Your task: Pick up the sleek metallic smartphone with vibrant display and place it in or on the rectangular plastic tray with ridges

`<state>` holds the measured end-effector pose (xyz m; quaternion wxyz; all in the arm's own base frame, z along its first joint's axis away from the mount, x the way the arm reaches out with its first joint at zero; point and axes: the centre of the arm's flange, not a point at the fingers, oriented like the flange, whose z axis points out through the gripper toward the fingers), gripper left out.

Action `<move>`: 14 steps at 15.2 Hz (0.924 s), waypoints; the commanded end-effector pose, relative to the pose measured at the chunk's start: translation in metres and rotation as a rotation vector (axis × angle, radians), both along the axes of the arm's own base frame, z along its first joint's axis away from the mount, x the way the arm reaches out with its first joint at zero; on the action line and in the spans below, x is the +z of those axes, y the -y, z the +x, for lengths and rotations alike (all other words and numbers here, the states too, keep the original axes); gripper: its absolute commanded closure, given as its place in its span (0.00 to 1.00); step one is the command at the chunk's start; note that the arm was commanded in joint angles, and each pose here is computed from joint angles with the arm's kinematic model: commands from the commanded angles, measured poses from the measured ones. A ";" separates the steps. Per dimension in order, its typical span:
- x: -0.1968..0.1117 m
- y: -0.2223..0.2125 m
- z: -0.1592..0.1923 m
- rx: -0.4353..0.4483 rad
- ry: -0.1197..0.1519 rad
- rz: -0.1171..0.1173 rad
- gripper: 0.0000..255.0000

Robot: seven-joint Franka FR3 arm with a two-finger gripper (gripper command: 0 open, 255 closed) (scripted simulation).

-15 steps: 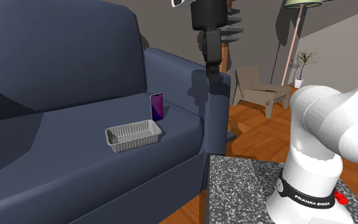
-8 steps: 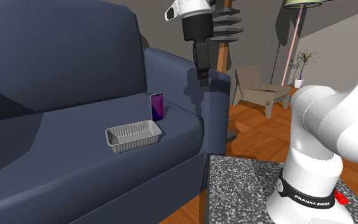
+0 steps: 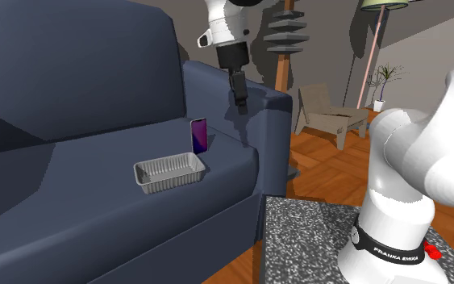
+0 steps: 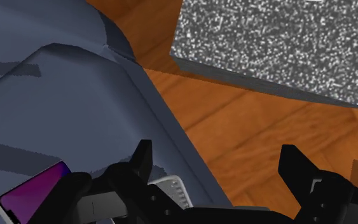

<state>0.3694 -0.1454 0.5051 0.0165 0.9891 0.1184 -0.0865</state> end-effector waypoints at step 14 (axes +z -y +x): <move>-0.062 0.143 0.107 0.187 -0.051 -0.054 0.00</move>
